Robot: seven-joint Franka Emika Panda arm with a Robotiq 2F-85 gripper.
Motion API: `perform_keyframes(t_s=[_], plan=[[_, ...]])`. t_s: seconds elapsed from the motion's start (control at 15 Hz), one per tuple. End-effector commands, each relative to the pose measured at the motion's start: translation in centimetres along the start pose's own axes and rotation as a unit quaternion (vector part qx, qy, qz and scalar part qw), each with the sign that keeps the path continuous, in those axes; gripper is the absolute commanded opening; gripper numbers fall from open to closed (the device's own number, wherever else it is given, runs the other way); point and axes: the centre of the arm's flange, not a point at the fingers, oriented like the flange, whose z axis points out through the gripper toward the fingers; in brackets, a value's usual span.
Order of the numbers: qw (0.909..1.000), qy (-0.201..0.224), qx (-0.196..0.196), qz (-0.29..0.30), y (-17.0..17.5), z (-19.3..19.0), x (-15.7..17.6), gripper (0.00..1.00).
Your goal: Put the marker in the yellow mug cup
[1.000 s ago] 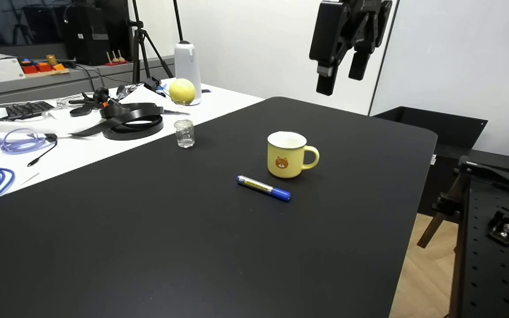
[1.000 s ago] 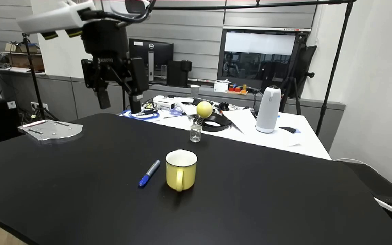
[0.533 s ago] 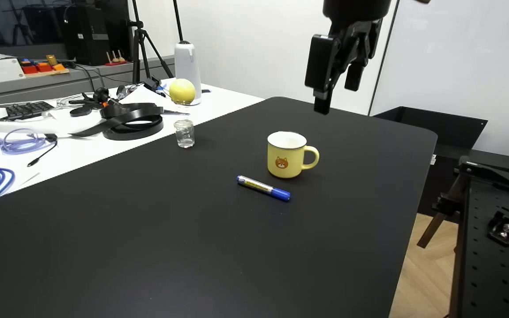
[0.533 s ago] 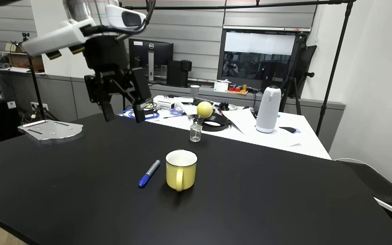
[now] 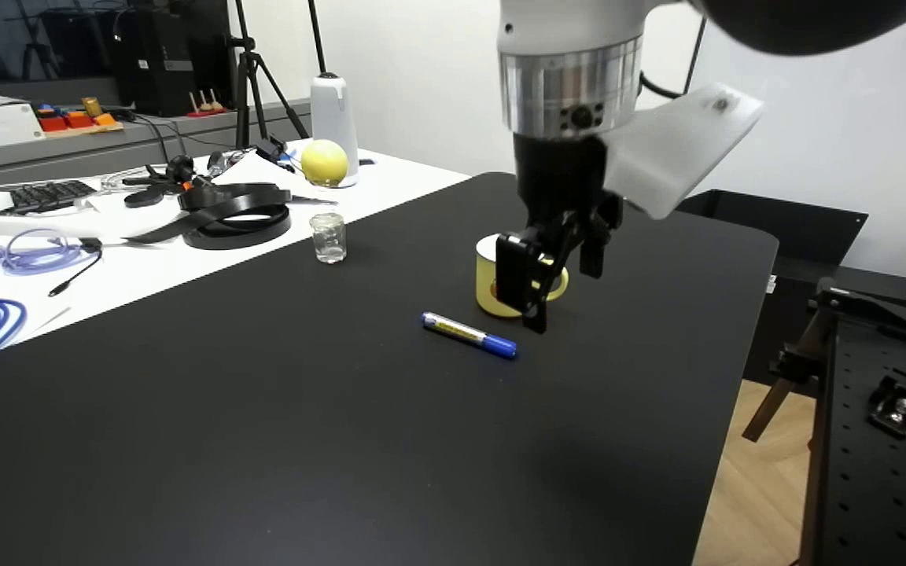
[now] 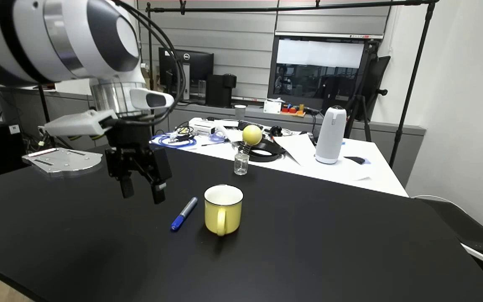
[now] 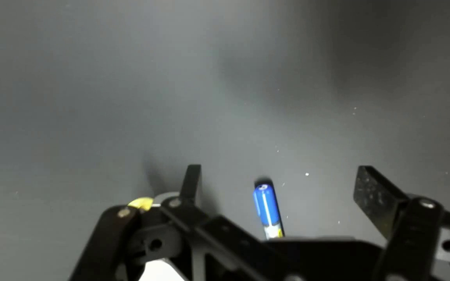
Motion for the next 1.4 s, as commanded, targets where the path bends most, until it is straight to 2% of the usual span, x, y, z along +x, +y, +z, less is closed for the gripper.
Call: perform_keyframes(t_s=[0.0,0.07,0.2,0.4,0.53,0.67,0.87,1.0,1.13,1.27,1.33], plan=[[0.9979,-0.054,0.012,0.034,-1.3,5.3,4.9,1.00],[0.9993,-0.032,0.011,0.015,-0.5,2.8,1.4,1.00],[0.9984,-0.049,0.009,0.025,-0.5,5.1,2.8,1.00],[0.9981,-0.055,0.008,0.027,-0.8,5.9,3.4,1.00],[0.9991,-0.023,0.017,0.032,-1.1,6.6,4.6,1.00],[0.9985,0.002,0.044,0.033,-1.8,7.0,6.2,1.00],[0.9952,0.009,0.091,0.033,-2.8,7.9,7.9,1.00],[0.9943,0.000,0.103,0.029,-3.0,9.3,9.1,1.00],[0.9941,-0.033,0.102,0.017,-2.7,10.2,10.8,1.00],[0.9933,-0.055,0.101,-0.014,-2.1,9.8,12.6,1.00],[0.9934,-0.067,0.092,-0.011,-1.9,9.3,13.4,1.00]])
